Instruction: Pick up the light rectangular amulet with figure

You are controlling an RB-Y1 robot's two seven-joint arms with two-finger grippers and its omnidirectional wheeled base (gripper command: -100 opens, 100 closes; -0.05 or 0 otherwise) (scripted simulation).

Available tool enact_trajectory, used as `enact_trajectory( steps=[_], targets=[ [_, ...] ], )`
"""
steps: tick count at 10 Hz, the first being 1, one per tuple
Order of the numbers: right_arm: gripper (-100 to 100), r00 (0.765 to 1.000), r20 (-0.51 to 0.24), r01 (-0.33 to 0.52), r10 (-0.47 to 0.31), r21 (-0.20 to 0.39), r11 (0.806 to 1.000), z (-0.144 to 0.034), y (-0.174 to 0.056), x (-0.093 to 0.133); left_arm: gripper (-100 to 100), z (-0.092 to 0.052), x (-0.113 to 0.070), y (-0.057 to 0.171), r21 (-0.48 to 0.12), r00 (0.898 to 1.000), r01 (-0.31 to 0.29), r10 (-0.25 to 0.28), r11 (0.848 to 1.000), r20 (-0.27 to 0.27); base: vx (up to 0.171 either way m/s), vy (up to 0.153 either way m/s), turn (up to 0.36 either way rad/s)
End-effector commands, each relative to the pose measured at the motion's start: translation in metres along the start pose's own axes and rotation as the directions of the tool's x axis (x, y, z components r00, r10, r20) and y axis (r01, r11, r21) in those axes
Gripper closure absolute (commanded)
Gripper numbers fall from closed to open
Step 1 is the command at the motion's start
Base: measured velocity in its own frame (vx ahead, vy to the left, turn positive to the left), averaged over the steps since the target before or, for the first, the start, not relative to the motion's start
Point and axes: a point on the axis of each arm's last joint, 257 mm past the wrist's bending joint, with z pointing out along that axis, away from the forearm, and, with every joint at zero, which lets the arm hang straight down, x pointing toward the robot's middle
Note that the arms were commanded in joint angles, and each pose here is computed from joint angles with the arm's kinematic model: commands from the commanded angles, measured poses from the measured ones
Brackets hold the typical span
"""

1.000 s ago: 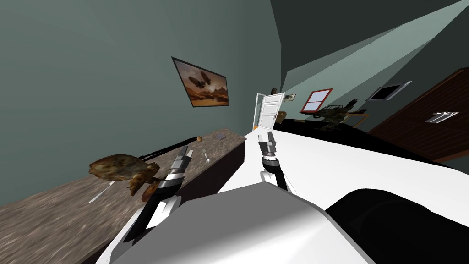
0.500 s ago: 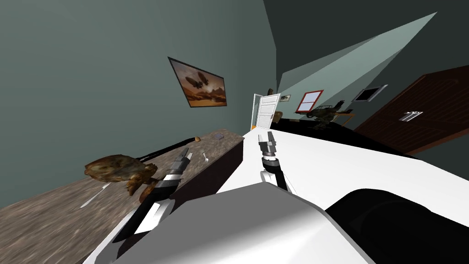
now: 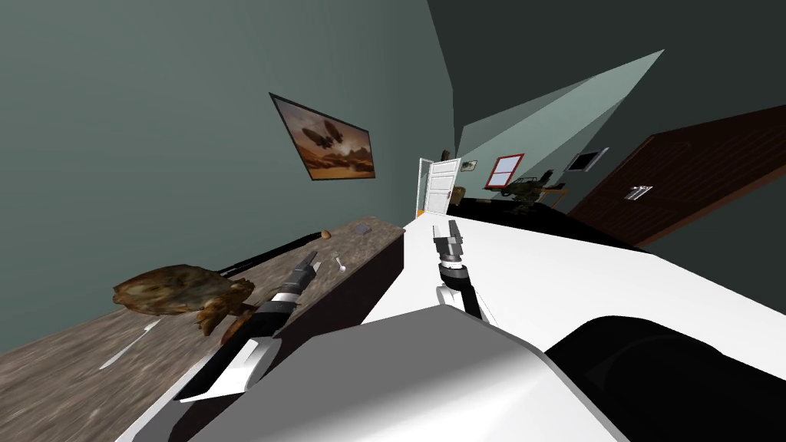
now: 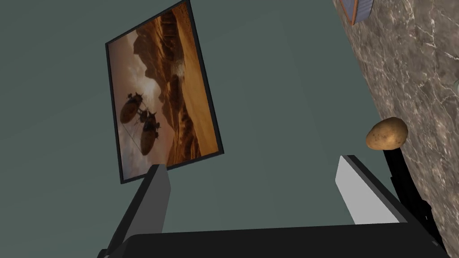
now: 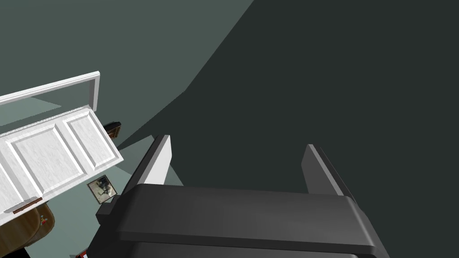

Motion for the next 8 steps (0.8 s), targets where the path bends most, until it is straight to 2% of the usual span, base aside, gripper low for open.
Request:
enact_trajectory(
  steps=[1,2,3,4,5,6,7,8],
  targets=[
    [0,1.000,0.000,0.000,0.000,0.000,1.000,0.000,0.000,0.000,-100,0.001,-0.005,0.013,-0.039,1.000,-0.012,0.012,0.999,-0.020,-0.028,0.000,-0.059],
    [0,1.000,0.000,0.000,0.000,0.000,1.000,0.000,0.000,0.000,-100,-0.002,-0.010,0.035,-0.109,1.000,0.002,-0.005,0.994,-0.024,-0.025,-0.006,-0.140],
    [0,1.000,0.000,0.000,0.000,0.000,1.000,0.000,0.000,0.000,-100,-0.001,-0.010,0.033,-0.109,0.999,-0.019,0.014,0.994,-0.042,-0.019,-0.002,-0.076],
    [0,1.000,0.000,0.000,0.000,0.000,1.000,0.000,0.000,0.000,-100,-0.005,-0.016,0.055,-0.181,0.999,-0.012,0.003,0.983,-0.050,-0.013,-0.003,-0.161],
    [0,1.000,0.000,0.000,0.000,0.000,1.000,0.000,0.000,0.000,-100,-0.004,-0.017,0.053,-0.182,0.998,-0.029,0.017,0.983,-0.063,-0.011,0.004,-0.069],
    [0,1.000,0.000,0.000,0.000,0.000,1.000,0.000,0.000,0.000,-100,-0.010,-0.023,0.075,-0.255,0.997,-0.025,0.008,0.967,-0.071,-0.010,-0.002,-0.178],
    [0,1.000,0.000,0.000,0.000,0.000,1.000,0.000,0.000,0.000,-100,-0.009,-0.024,0.073,-0.254,0.996,-0.041,0.021,0.966,-0.083,-0.008,0.003,-0.065],
    [0,1.000,0.000,0.000,0.000,0.000,1.000,0.000,0.000,0.000,-100,-0.015,-0.030,0.092,-0.319,0.996,-0.042,0.013,0.947,-0.091,-0.003,0.000,-0.103]
  ],
)
